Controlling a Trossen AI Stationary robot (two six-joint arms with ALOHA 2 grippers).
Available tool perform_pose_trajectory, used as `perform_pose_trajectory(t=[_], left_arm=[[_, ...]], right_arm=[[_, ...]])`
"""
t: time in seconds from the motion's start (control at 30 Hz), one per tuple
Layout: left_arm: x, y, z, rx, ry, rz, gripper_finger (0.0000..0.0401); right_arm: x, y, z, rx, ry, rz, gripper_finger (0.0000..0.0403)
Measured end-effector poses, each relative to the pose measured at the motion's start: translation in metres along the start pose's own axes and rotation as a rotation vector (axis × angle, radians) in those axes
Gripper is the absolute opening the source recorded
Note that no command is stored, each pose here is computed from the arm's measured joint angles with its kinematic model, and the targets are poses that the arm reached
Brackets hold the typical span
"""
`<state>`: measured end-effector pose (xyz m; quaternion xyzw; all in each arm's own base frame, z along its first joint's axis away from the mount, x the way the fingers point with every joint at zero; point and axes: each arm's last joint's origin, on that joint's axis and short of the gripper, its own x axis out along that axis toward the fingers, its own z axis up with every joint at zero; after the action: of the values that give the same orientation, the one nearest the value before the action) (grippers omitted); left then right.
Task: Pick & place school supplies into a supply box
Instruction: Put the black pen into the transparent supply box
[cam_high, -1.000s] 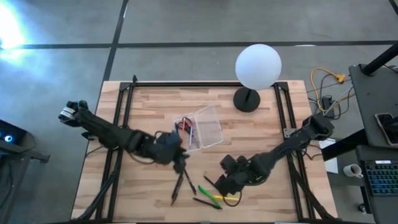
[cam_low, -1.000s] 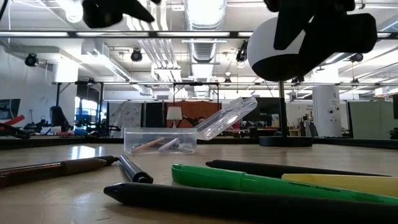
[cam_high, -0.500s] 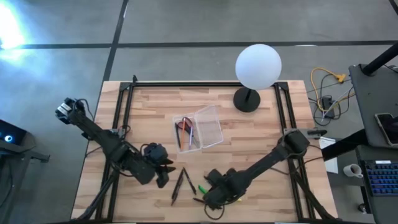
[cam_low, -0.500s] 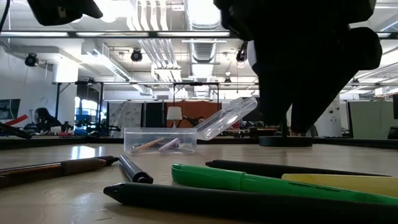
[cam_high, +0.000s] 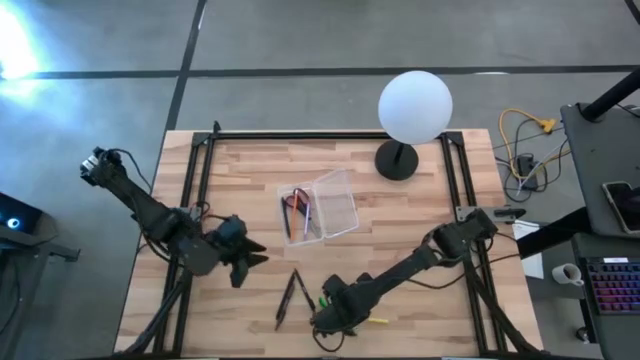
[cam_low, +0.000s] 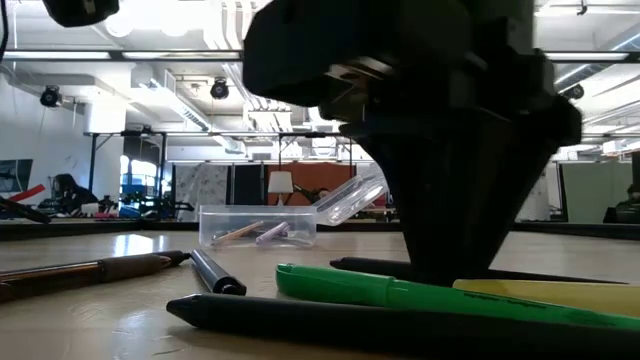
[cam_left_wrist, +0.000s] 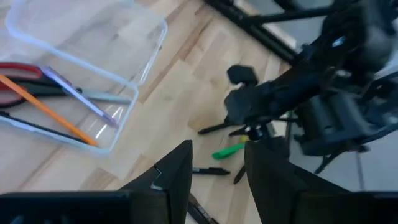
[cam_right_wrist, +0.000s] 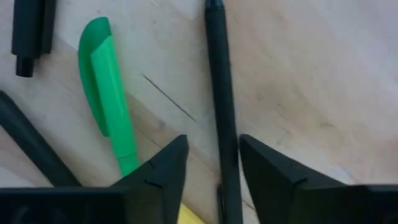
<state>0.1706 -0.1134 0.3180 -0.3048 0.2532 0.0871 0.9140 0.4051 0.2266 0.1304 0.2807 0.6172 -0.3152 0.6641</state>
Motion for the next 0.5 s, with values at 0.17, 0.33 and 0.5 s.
perform_pose_trajectory(t=[0.17,0.33,0.5], left_arm=[[-0.017,0.009,0.007,-0.014,-0.032,-0.049,0.0130],[-0.025,0.016,0.009,-0.027,-0.051,-0.065,0.0130],[-0.024,0.020,0.006,-0.017,-0.053,-0.044,0.0130]], right_arm=[[0.004,-0.006,0.018,-0.013,0.051,0.002,0.0048],[0.004,-0.010,0.032,-0.027,0.077,0.007,0.0019],[-0.010,-0.012,0.038,-0.030,-0.025,0.008,0.0014]])
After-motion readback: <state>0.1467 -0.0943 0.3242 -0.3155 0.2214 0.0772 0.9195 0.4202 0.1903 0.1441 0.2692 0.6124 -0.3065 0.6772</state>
